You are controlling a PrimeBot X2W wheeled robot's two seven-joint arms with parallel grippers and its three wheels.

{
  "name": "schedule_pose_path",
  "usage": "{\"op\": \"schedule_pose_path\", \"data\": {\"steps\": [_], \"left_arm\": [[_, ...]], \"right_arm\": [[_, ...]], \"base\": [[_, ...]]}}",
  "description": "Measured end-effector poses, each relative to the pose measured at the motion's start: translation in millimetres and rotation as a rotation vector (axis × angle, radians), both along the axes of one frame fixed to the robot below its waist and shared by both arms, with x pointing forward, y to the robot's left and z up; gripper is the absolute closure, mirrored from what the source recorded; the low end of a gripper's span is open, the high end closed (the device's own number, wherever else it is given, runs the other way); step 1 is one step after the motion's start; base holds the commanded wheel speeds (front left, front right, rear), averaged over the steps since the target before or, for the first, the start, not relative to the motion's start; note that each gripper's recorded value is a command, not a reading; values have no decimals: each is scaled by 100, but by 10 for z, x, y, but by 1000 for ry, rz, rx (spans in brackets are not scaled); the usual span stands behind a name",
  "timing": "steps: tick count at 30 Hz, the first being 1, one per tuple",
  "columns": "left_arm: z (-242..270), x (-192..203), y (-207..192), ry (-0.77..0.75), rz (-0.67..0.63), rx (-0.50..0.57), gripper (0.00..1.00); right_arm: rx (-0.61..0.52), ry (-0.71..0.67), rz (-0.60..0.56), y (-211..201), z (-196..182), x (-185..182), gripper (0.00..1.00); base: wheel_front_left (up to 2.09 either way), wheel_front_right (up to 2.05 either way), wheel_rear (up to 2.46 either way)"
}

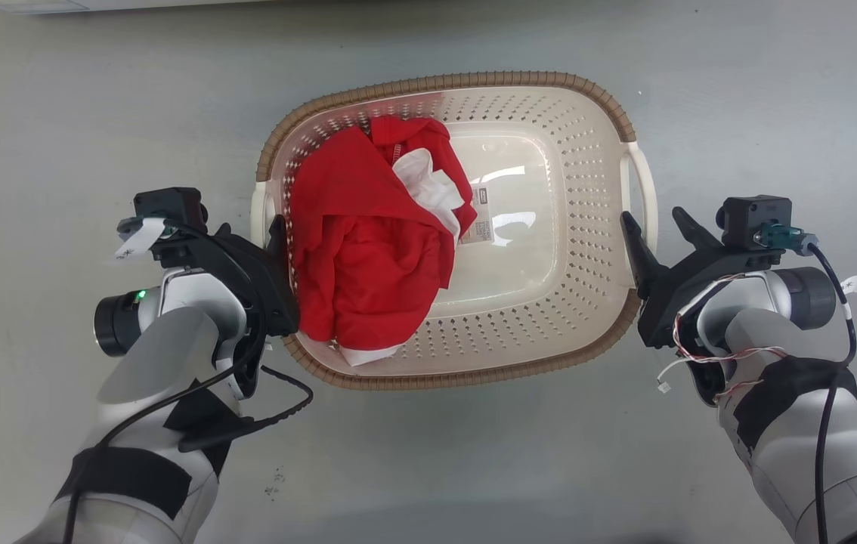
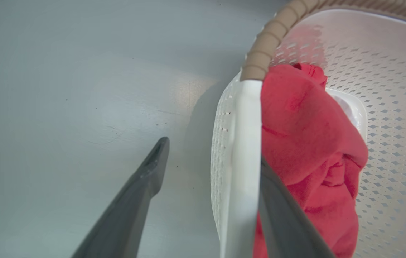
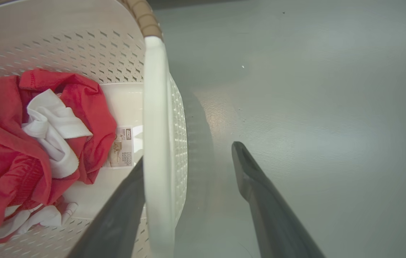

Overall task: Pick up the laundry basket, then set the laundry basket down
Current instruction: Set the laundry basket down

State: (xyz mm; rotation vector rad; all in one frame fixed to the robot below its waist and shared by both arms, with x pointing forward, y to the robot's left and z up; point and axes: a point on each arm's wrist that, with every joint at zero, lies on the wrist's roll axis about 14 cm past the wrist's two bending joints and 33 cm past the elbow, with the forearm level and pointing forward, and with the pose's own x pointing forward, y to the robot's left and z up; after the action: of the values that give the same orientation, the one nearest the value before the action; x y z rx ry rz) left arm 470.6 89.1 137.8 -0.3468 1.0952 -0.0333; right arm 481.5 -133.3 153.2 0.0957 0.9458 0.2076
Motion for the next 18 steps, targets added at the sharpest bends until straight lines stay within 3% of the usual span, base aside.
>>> {"op": "schedule_pose_path", "data": {"steps": [11,18], "left_arm": [[260,134,1,-72,-40,8,0],[646,329,-49,-213,-110,23,0]], "right_arm": [[0,-68,-11,-32,257,139,0],[-19,-135,-59,-237,554,210,0]], "base": [[0,0,0],[0,0,0]]}}
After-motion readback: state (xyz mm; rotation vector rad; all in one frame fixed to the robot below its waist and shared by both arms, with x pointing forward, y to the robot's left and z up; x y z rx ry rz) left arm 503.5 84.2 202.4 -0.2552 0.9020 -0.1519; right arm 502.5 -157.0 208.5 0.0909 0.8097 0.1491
